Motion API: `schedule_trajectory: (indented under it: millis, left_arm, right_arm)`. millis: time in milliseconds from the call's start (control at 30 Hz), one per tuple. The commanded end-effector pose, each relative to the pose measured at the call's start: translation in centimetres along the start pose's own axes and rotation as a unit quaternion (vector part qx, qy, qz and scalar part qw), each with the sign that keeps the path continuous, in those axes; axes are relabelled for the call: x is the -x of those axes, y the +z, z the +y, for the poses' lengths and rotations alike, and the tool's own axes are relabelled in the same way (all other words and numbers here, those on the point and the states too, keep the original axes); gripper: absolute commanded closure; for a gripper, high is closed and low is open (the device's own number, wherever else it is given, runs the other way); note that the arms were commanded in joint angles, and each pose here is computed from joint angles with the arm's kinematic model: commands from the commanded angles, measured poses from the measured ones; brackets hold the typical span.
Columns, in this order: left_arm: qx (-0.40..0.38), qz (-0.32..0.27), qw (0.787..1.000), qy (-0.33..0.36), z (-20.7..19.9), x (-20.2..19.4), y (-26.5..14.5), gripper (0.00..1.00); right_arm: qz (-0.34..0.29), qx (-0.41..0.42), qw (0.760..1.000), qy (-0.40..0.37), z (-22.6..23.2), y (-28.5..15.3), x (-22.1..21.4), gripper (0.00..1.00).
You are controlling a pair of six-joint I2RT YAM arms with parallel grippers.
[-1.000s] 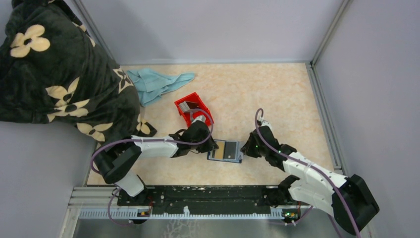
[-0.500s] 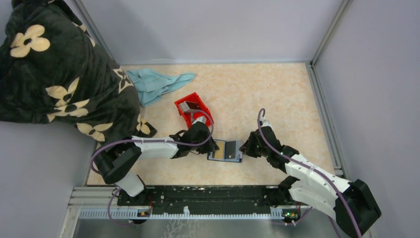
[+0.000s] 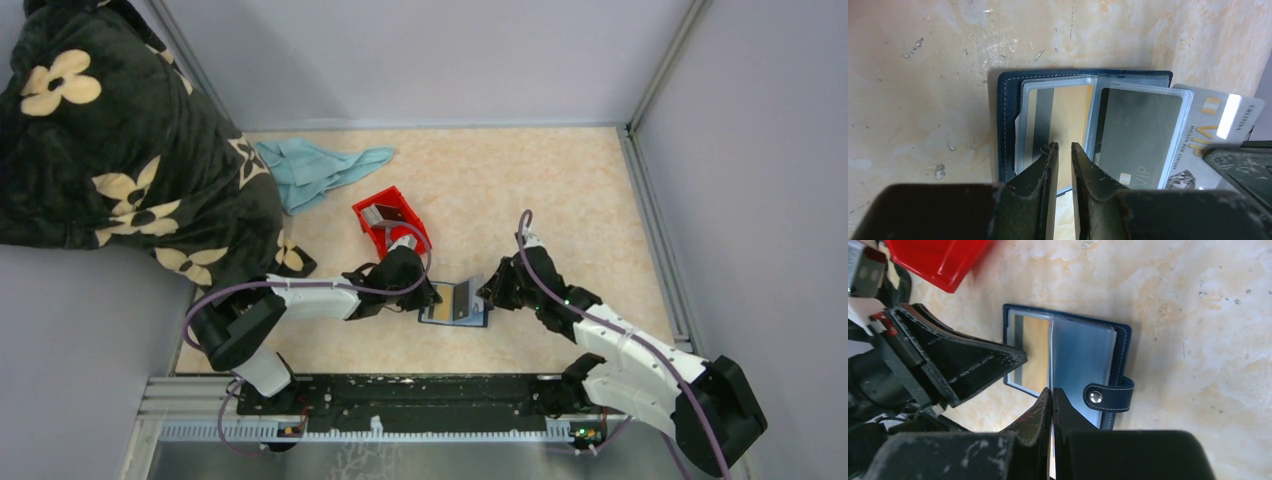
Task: Put the credit cards into the card holder
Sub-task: Turn over the card slot in the card holder.
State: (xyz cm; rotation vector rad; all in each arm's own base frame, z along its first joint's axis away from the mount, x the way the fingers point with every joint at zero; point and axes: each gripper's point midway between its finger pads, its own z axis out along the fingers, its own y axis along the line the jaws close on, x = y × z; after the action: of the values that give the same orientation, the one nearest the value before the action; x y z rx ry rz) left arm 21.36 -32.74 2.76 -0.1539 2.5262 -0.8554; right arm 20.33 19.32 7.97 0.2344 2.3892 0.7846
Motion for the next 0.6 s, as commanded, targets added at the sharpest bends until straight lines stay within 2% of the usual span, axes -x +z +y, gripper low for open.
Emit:
schedule_trajectory:
  millis: [0, 300, 567]
  left_arm:
    - [0.088, 0.042, 0.995, 0.027, 5.7, -3.0, -0.4, 0.77]
    - [0.086, 0.030, 0.995, 0.030, 5.6, -2.5, -1.1, 0.77]
    - [0.094, -0.005, 0.995, 0.034, 5.4, -0.9, -3.2, 0.77]
  right_arm:
    - [-0.036, 0.055, 0.998, -0.009, 4.1, -0.3, 2.8, 1.00]
    - [-0.022, 0.057, 0.998, -0.027, 6.0, 1.1, 2.0, 1.00]
    - [-0.014, 0.053, 0.998, -0.037, 6.5, 1.9, 1.3, 1.00]
